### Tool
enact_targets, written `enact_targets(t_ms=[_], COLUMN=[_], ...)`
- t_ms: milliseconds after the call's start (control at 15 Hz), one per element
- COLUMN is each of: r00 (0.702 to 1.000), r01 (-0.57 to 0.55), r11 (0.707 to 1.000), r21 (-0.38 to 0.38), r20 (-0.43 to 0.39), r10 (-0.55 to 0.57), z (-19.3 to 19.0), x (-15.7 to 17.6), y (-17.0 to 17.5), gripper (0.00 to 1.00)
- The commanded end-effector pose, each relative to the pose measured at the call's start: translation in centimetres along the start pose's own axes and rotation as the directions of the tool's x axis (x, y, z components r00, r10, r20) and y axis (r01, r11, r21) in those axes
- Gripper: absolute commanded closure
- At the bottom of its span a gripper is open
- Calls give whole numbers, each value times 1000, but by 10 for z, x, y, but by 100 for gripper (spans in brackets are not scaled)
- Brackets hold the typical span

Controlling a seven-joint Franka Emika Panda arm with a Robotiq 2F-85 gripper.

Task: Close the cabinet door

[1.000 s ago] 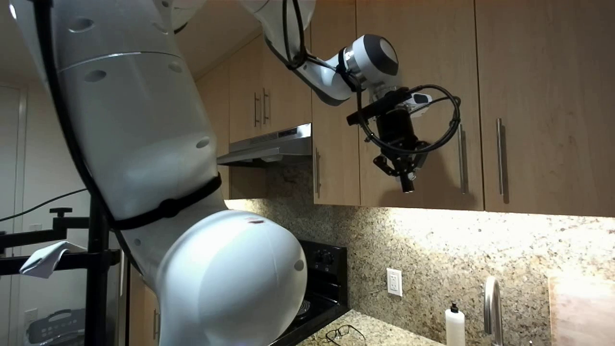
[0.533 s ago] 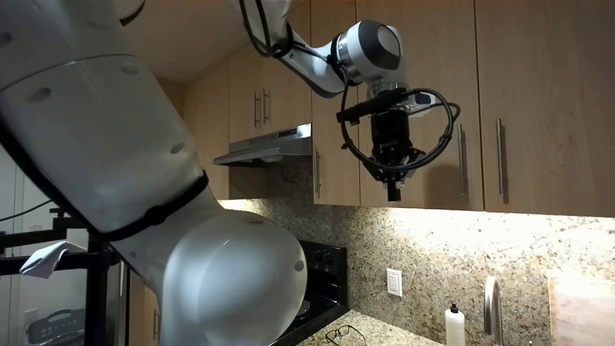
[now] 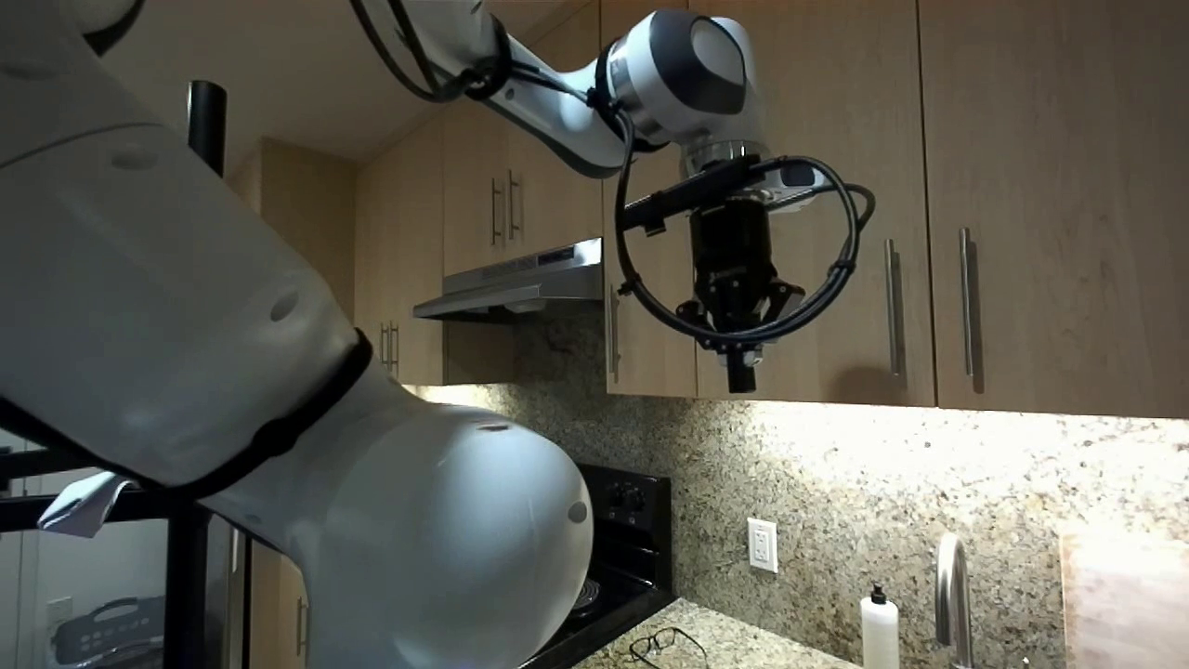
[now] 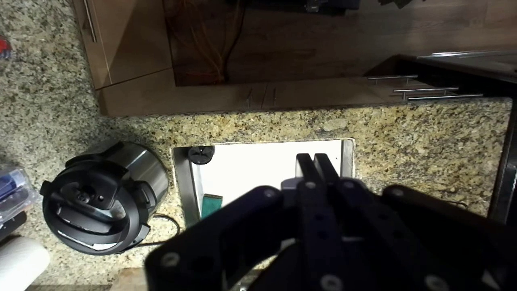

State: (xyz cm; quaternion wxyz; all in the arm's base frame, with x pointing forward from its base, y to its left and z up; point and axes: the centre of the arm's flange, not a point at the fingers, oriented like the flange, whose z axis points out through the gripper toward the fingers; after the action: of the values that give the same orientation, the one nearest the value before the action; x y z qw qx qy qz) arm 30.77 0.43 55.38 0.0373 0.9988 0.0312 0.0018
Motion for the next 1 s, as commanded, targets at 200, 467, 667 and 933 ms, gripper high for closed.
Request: enact_targets(t_ms=[200, 467, 667, 933], r00=[994, 987, 976, 951], r01=[106, 151, 175, 253], r11=[994, 988, 984, 967], r21=[3, 18, 25, 26], r20=[-8, 51, 130, 176], r10=[-106, -152, -176, -253], z=[-3, 6, 21, 29], x=[-24, -28, -32, -33], y=[47, 86, 112, 131], gripper=[69, 54, 34, 10])
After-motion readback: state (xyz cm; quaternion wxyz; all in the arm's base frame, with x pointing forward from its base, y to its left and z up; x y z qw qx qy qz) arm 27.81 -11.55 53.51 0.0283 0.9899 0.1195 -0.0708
